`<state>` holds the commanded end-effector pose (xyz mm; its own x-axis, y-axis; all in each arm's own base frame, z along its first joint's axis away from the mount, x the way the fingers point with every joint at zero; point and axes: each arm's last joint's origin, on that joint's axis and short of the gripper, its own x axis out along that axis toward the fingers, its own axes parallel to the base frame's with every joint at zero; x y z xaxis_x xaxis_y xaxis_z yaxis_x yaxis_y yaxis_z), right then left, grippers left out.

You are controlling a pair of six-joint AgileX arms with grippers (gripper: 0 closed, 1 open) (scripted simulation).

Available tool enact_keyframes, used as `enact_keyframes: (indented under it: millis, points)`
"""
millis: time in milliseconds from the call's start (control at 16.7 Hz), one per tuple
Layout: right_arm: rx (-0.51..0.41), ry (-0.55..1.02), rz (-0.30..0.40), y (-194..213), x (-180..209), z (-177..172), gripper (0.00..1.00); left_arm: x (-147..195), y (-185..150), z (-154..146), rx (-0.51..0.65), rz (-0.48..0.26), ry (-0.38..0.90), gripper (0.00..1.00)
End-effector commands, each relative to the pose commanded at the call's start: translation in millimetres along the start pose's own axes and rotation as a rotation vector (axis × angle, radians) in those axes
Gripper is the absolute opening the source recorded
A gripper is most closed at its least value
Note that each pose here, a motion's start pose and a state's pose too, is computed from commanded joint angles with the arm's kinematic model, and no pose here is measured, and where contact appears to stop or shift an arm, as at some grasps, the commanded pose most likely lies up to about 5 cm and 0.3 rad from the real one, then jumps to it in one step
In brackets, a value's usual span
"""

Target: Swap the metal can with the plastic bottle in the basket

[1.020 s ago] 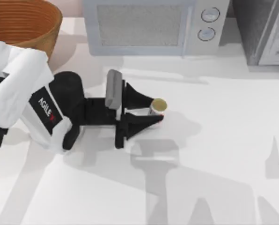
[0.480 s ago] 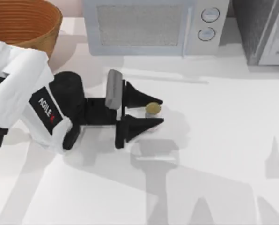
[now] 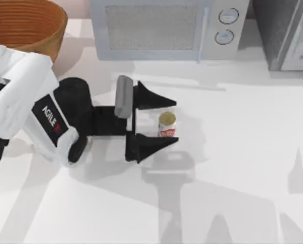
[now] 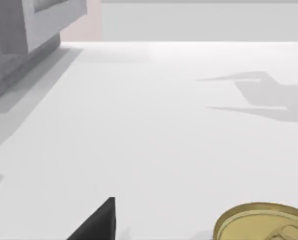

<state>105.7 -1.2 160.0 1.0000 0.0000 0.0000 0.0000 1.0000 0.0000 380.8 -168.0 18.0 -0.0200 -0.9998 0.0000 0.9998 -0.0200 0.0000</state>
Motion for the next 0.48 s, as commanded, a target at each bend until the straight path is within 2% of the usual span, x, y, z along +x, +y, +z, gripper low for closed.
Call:
enact_keyframes:
  millis: [300,480]
  points:
    - [0.0,0.0,0.0,0.0,0.0,0.0,1.0,-1.4,0.5,0.0,0.0,0.004,0.0,1.0]
    - [0.0,0.0,0.0,0.0,0.0,0.0,1.0,-13.0,-0.2,10.8,-0.052,0.075,0.014,1.0]
